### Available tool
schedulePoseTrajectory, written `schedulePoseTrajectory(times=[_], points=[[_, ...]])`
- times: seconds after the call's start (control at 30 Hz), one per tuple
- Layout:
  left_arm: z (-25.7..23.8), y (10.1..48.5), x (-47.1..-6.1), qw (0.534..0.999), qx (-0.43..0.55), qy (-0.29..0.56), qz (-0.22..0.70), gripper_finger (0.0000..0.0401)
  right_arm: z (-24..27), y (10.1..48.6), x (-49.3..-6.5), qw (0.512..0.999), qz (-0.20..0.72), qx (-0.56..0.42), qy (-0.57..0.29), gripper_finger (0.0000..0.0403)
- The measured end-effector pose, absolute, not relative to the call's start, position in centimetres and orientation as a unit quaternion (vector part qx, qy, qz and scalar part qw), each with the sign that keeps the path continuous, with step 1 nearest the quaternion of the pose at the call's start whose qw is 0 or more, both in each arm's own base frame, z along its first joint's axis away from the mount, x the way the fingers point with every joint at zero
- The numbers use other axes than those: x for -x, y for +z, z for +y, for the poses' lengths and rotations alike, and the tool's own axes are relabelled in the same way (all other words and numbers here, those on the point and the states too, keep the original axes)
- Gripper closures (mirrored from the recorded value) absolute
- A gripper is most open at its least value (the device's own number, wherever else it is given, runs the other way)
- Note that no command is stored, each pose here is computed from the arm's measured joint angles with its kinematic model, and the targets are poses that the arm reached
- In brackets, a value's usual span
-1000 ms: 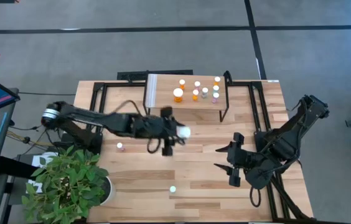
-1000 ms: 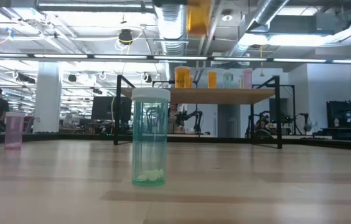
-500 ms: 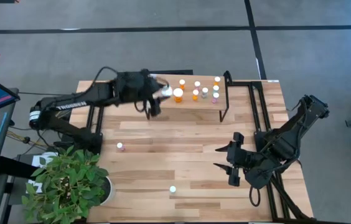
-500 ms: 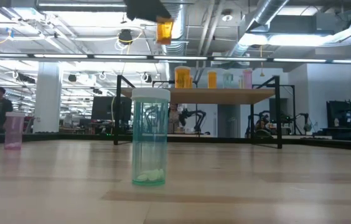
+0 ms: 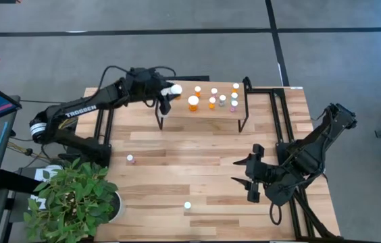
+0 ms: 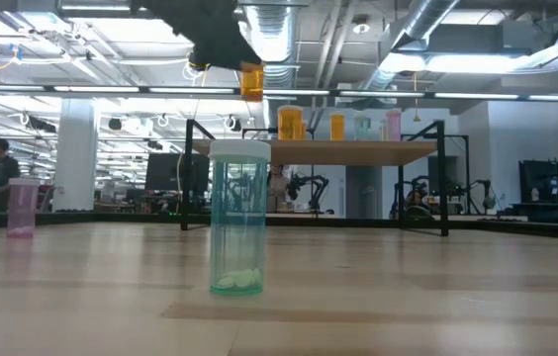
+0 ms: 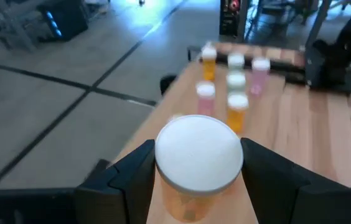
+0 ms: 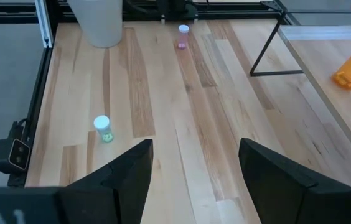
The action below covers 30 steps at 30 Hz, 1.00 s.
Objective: Pick and place medicine bottles onto shelf by color
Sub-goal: Put the big orange pill bottle on the shelf
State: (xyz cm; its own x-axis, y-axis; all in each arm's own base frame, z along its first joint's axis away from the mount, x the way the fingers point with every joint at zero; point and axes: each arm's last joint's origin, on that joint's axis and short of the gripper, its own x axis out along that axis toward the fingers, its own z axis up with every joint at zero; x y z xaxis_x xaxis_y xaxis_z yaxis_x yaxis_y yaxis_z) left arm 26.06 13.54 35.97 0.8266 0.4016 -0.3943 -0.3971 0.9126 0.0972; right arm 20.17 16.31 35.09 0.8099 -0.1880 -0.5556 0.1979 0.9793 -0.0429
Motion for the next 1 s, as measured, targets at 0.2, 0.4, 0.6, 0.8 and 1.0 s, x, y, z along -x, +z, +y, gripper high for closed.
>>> schedulePoseTrajectory(times=[0.2, 0.4, 0.6, 0.8, 1.0], points=[[14.5, 32.7, -24.2, 0.954, 0.002, 0.251, 0.163, 0.0207, 16.3, 35.1, -20.2, 0.952, 0.289, -0.010, -0.102, 0.0143], [15.8, 31.4, -23.1, 0.946, 0.020, 0.282, 0.157, 0.0206, 15.7, 35.1, -20.7, 0.950, 0.289, -0.012, -0.116, 0.0143], [17.1, 30.1, -23.5, 0.941, 0.029, 0.289, 0.176, 0.0206, 14.4, 35.4, -22.0, 0.951, 0.279, -0.006, -0.135, 0.0143], [18.2, 28.5, -24.4, 0.940, 0.049, 0.281, 0.189, 0.0206, 13.7, 35.5, -22.6, 0.951, 0.274, 0.002, -0.140, 0.0143], [19.2, 27.1, -24.9, 0.935, 0.062, 0.283, 0.206, 0.0206, 13.9, 35.5, -22.5, 0.952, 0.275, 0.004, -0.136, 0.0143]])
